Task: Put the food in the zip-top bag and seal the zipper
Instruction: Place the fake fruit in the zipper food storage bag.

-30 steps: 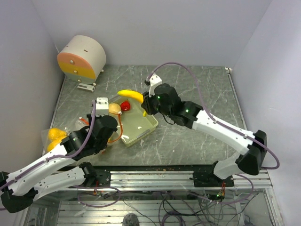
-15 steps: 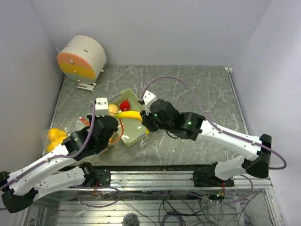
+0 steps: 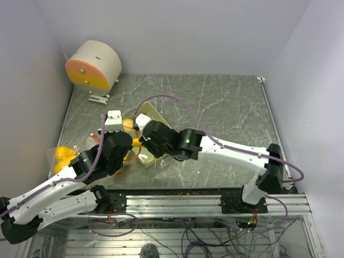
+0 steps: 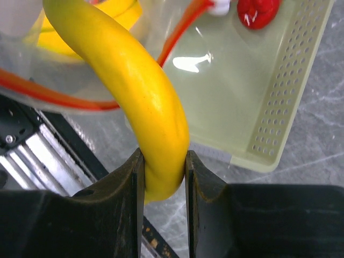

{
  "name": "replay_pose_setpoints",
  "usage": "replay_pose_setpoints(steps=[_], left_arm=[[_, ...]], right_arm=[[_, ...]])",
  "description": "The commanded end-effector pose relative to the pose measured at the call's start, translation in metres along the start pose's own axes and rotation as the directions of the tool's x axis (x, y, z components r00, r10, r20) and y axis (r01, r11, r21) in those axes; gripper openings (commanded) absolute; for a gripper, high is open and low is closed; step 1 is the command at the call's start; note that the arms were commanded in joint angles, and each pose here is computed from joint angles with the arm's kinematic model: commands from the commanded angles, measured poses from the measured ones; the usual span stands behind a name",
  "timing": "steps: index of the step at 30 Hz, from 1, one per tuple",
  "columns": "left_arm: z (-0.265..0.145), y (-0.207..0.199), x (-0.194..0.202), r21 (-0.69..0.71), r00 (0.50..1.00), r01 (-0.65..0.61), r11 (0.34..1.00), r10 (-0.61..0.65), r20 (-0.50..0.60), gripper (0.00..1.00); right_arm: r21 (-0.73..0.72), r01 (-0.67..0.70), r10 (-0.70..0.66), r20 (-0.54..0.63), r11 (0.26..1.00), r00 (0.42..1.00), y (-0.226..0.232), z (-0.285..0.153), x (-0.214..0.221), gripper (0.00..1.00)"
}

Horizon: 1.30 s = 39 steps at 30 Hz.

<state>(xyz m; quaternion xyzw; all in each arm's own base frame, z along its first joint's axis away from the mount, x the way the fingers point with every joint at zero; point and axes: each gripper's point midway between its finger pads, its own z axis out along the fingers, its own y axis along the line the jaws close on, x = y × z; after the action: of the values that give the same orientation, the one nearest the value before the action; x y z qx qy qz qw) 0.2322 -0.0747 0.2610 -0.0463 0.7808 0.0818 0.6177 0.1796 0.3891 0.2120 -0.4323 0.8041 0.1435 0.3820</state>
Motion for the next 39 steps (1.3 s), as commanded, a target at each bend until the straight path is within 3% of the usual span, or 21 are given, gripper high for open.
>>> replay_pose_setpoints(steps=[1,8,11,19,25,30,34,39], left_arm=[[-0.002,-0.007,-0.007,0.044,0.998,0.061,0.997,-0.062,0.025,0.07],[-0.003,-0.009,-0.006,0.071,0.996,0.082,0.994,-0.085,0.028,0.07],[-0.002,-0.011,-0.006,0.074,0.996,0.078,0.994,-0.081,0.026,0.07],[-0.003,-0.01,-0.004,0.071,0.996,0.084,0.994,-0.085,0.019,0.07],[-0.005,-0.005,-0.007,0.066,0.995,0.091,0.994,-0.093,0.025,0.07],[-0.007,0.001,-0.013,0.052,0.995,0.091,0.994,-0.093,0.029,0.07],[-0.015,0.026,-0.031,-0.014,0.994,0.101,0.995,-0.1,0.05,0.07],[-0.034,0.069,-0.067,-0.08,0.984,0.144,0.986,-0.135,0.112,0.07]], right_arm=[[0.011,0.027,-0.027,0.03,1.0,0.999,0.002,0.006,-0.028,0.13],[-0.051,0.027,-0.023,0.091,0.998,0.996,0.02,0.022,-0.06,0.33],[-0.065,0.021,-0.015,0.085,0.998,0.996,0.025,0.027,-0.063,0.37],[-0.138,-0.006,0.027,0.152,0.99,0.988,0.033,0.013,-0.078,0.61],[-0.088,-0.118,0.133,0.197,0.989,0.971,-0.002,-0.012,-0.072,0.62],[-0.074,-0.238,0.246,0.148,0.968,0.958,-0.031,-0.013,-0.036,0.61],[-0.051,-0.383,0.386,0.196,0.922,0.902,-0.076,-0.013,-0.032,0.6],[-0.024,-0.367,0.364,0.202,0.93,0.909,-0.095,0.026,-0.043,0.64]])
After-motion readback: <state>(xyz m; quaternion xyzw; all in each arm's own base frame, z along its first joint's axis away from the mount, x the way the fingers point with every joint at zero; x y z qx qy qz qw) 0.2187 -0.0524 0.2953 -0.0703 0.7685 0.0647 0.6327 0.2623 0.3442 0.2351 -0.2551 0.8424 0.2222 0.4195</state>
